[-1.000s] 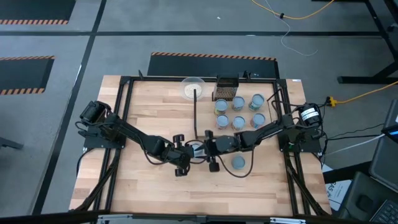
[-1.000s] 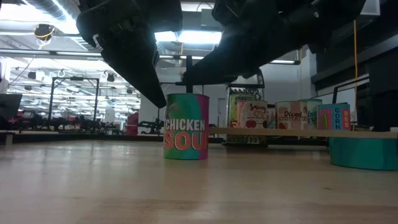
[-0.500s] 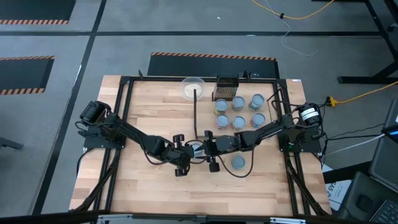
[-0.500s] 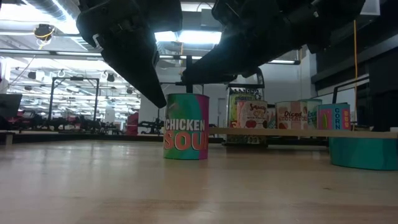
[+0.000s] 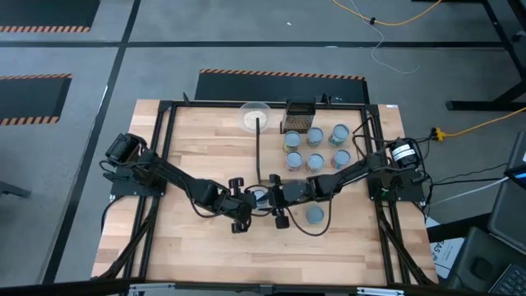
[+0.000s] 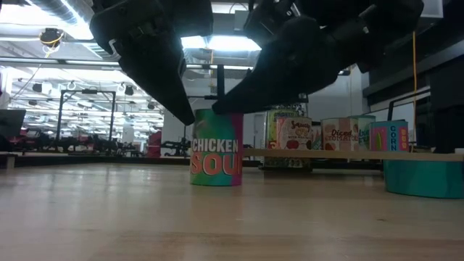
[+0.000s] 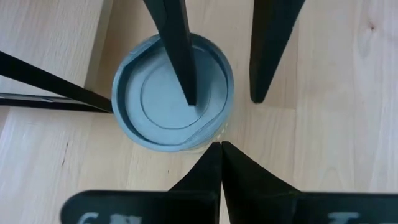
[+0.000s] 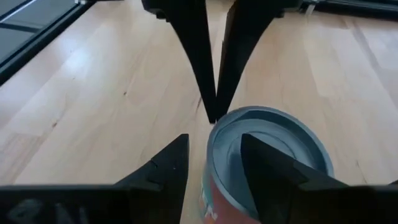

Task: Pick and place cans onto a shelf
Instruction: Put the pink canned chicken soup on the shelf

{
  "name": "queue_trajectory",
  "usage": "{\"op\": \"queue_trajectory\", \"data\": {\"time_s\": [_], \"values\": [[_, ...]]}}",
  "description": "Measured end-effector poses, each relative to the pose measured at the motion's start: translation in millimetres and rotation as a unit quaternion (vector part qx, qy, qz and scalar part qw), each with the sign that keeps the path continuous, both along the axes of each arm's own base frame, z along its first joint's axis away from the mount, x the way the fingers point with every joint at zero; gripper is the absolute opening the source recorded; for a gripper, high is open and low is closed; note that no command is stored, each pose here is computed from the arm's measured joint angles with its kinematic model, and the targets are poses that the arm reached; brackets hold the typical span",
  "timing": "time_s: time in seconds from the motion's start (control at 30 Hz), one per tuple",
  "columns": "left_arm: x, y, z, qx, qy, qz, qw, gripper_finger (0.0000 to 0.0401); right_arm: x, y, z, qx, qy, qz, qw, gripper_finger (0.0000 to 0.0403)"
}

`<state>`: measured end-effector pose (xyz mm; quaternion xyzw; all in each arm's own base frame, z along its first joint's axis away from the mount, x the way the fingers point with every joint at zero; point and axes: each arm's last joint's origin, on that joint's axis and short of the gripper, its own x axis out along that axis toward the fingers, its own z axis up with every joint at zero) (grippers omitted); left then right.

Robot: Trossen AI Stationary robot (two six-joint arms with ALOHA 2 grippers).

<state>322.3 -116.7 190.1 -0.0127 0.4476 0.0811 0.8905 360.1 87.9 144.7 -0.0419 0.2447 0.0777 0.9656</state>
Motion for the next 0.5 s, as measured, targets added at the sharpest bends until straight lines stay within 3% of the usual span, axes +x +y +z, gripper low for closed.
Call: {"op": "queue_trajectory", "data": {"time_s": [0.27,0.5], "values": [[0.1,0.0,0.1,0.000,-0.001,0.000,1.000,0.0000,1.5,0.3,-3.4,-0.001,0.001,-0.001,1.000,0.0145],[0.2,-0.1,0.1,0.000,-0.001,0.000,1.000,0.0000,1.4,0.1,-3.9,-0.002,0.003,-0.002,1.000,0.0094]]}}
